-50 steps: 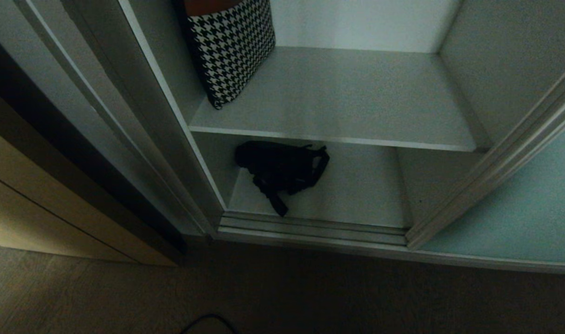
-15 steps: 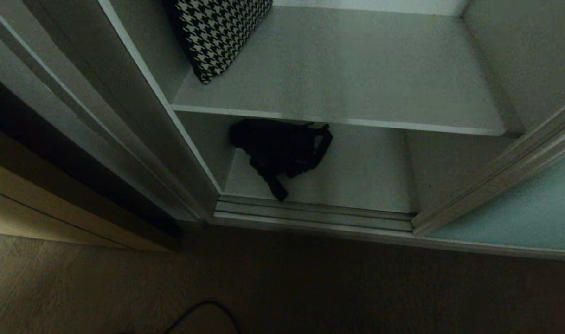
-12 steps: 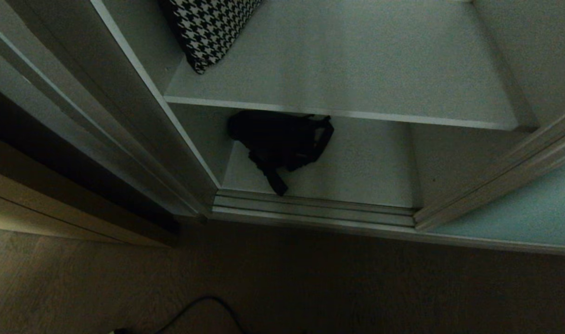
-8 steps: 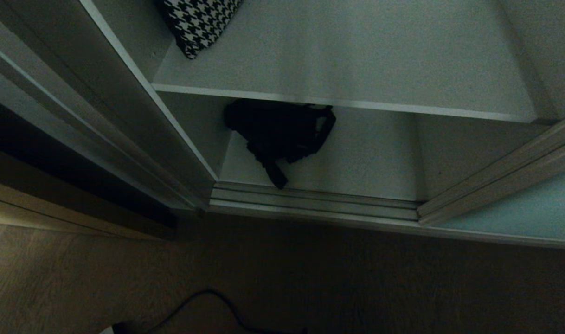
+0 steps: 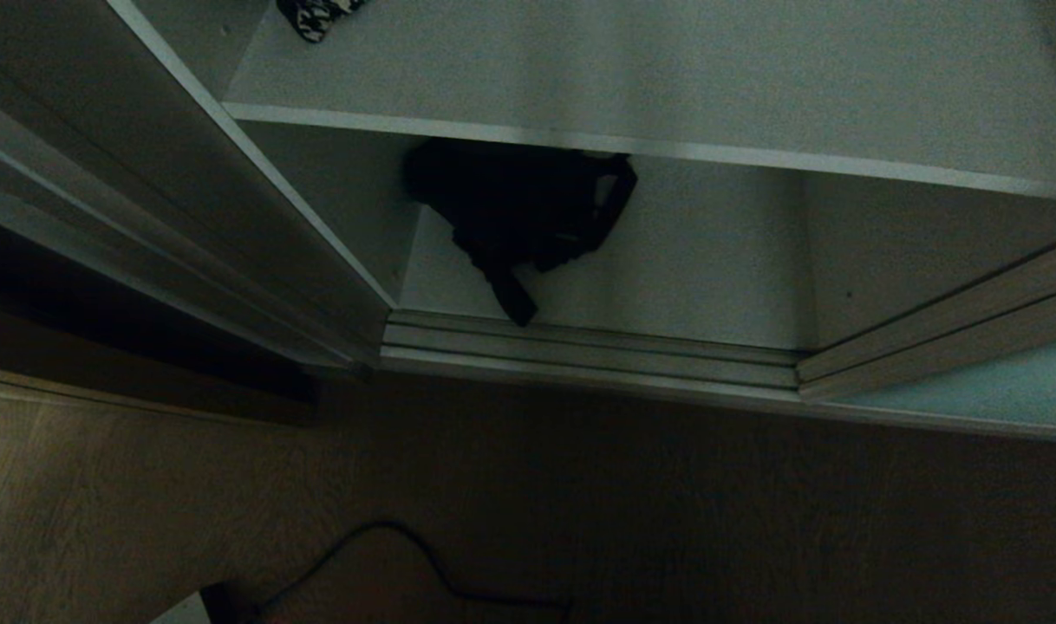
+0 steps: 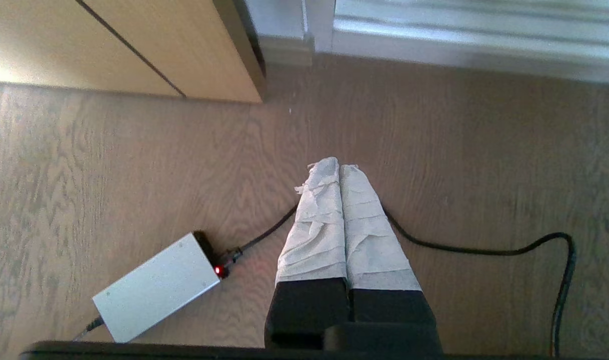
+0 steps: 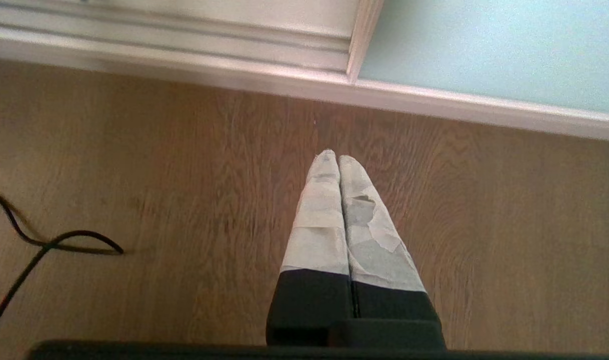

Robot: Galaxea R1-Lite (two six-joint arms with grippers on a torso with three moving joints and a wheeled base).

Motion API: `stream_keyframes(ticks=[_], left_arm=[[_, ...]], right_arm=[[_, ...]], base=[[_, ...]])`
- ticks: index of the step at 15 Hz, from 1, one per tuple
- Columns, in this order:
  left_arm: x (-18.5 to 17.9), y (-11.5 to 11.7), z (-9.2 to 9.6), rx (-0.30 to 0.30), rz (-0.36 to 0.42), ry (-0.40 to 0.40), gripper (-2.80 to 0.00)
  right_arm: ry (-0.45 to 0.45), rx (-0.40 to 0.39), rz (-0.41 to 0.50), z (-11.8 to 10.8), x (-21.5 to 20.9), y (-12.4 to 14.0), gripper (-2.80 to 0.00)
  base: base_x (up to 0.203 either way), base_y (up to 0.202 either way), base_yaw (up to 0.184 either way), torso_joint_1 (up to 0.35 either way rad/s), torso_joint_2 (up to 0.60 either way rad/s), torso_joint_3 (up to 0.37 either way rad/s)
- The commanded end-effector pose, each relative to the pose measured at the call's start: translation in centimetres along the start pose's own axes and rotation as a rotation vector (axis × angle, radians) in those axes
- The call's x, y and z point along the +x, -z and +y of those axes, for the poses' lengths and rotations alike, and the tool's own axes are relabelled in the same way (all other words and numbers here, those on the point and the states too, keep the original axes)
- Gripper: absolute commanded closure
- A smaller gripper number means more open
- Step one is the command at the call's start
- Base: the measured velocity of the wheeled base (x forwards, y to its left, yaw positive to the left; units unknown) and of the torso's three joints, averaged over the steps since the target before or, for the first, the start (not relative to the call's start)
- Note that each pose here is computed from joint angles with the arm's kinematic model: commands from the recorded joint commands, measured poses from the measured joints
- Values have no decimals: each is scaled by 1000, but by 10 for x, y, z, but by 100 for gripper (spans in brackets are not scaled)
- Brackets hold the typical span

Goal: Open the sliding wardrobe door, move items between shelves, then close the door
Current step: Place the bag on the higher shelf

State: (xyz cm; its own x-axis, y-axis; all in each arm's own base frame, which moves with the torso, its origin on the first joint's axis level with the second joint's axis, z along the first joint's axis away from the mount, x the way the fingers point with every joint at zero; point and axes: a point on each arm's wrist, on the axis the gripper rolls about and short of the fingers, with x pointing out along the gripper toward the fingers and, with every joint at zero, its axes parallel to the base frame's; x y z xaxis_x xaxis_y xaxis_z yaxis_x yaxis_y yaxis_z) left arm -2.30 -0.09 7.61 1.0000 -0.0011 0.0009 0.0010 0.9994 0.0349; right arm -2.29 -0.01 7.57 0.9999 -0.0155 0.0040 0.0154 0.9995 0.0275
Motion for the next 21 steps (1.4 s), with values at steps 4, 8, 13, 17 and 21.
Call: stream_keyframes(ticks=[4, 8, 13, 17, 21], left_arm=[[0, 0, 0, 6, -1, -1, 0], [0, 0, 0, 9, -1, 0, 0], [0, 0, 0, 2, -2, 0, 0], [0, 0, 0, -3, -3, -2, 0], [0, 0, 0, 5, 0, -3, 0]], right_arm=[[0, 0, -1, 0, 0, 0, 0], [1, 0, -1, 0, 0, 0, 0], [0, 0, -1, 0, 0, 0, 0], [0, 0, -1, 0, 0, 0, 0], [0, 0, -1, 0, 0, 0, 0]], base=[[0, 0, 0, 1, 7, -77], [0, 0, 0, 0, 0, 0], [63, 0, 0, -1, 0, 1], [199, 0, 1, 3, 4, -2], [73, 0, 0, 4, 0, 1]])
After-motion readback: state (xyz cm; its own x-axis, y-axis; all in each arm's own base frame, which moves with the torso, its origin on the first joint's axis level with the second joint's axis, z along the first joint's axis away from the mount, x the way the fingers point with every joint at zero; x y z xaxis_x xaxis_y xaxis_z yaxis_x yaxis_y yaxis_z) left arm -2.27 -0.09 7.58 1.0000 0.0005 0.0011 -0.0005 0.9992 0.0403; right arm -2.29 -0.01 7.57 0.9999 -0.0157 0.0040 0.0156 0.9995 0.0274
